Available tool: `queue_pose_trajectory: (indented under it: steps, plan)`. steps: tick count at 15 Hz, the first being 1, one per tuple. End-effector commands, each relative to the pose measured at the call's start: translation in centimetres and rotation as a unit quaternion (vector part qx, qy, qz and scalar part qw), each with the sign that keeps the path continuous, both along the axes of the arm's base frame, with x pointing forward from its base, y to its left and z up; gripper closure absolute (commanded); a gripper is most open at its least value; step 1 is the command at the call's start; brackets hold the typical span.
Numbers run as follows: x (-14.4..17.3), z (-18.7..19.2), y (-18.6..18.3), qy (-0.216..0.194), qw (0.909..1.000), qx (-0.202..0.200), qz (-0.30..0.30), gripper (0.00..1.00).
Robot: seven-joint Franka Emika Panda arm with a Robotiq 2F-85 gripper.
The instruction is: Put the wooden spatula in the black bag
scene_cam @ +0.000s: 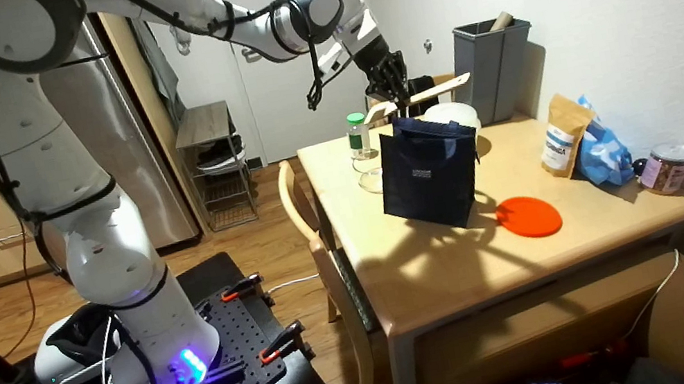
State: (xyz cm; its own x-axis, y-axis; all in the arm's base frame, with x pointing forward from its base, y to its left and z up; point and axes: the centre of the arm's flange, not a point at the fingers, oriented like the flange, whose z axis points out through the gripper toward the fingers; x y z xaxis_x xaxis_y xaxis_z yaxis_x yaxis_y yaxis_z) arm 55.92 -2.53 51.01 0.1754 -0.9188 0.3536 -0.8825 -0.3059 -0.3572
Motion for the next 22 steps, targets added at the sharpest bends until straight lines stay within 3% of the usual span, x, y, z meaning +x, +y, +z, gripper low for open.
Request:
queue_pose_trajectory:
  steps: [1, 7, 11, 12, 15, 16, 22]
  plan:
    - [1.9, 0.0, 1.3, -0.049, 0.9980, -0.040, -0.009, 0.94]
    - [4.9, -2.1, 1.0, -0.101, 0.9874, -0.115, -0.038, 0.94]
    - [6.1, -4.2, -0.4, -0.127, 0.9788, -0.145, -0.070, 0.94]
    - [5.0, -3.5, -0.4, -0.108, 0.9830, -0.138, -0.055, 0.77]
    - [5.7, -4.5, -0.9, -0.108, 0.9818, -0.143, -0.062, 0.77]
    - [5.7, -4.4, -0.8, -0.109, 0.9817, -0.143, -0.061, 0.94]
    - [4.5, -6.8, -0.9, -0.090, 0.9815, -0.158, -0.058, 0.94]
